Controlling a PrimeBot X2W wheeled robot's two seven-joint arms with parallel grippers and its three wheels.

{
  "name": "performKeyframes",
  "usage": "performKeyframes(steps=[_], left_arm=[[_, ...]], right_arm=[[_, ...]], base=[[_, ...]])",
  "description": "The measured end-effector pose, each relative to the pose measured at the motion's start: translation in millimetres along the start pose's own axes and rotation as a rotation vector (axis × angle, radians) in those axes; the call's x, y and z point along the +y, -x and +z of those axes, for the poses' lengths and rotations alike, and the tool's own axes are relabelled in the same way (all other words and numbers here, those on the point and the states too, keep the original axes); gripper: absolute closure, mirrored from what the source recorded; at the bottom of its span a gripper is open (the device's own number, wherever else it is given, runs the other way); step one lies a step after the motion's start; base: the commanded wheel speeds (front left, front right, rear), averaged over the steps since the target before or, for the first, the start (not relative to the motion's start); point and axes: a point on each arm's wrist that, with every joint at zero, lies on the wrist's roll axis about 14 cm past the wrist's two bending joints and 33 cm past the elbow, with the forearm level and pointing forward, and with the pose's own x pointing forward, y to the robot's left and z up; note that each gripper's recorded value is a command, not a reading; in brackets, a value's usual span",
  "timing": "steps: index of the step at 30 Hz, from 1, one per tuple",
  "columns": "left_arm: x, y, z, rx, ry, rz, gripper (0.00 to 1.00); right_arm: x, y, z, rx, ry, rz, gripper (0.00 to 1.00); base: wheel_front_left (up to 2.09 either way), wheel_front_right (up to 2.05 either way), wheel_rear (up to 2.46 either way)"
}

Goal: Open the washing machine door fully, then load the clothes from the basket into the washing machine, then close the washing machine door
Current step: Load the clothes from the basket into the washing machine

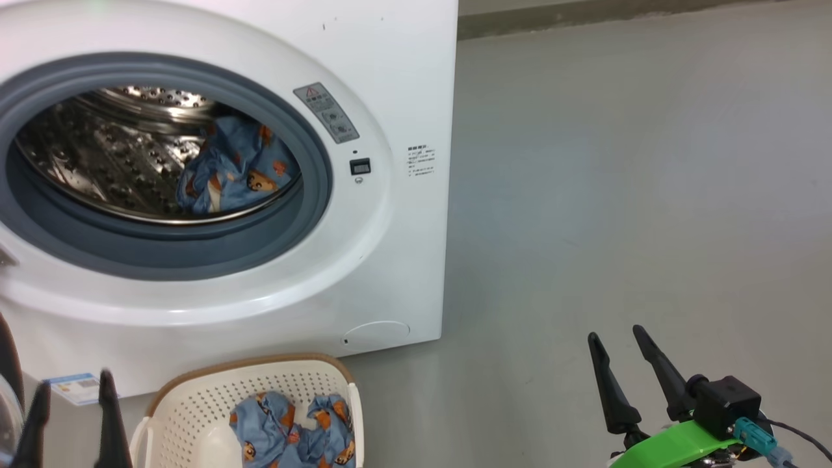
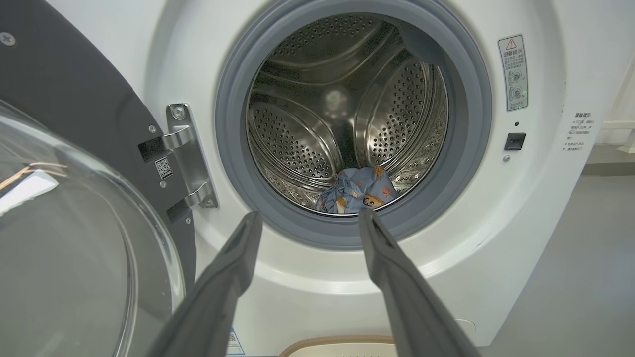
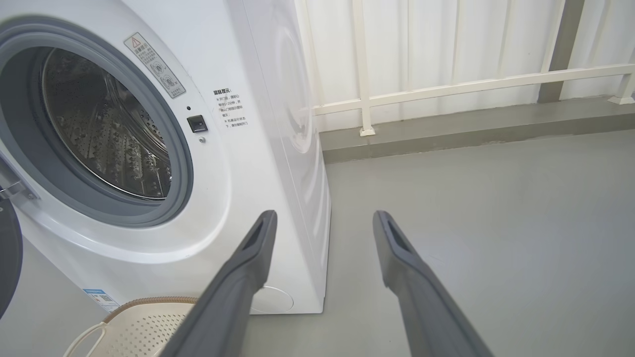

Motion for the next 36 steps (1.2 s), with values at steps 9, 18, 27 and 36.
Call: performKeyframes(steps=[9, 18, 27, 36], left_arm=[[3.1, 31.4, -27.2, 0.089, -0.032, 0.012, 0.00], [-1.1, 38.3, -33.6, 0.101, -0.014, 0.022, 0.00], [0.7, 40.9, -33.2, 0.096, -0.016, 0.026, 0.00], [1.7, 42.9, -38.2, 0.110, -0.003, 0.033, 0.00]], right_arm=[[-2.4, 6.3, 6.0, -0.016, 0.020, -0.007, 0.00], [-0.7, 7.1, 7.7, -0.019, 0.043, 0.001, 0.00], [0.3, 6.8, 8.5, -0.022, 0.044, 0.005, 0.00], [1.2, 5.2, 6.2, -0.015, 0.043, 0.008, 0.00]], base=[[0.00, 0.00, 0.00], [0.00, 0.00, 0.00], [0.00, 0.00, 0.00], [0.00, 0.00, 0.00]])
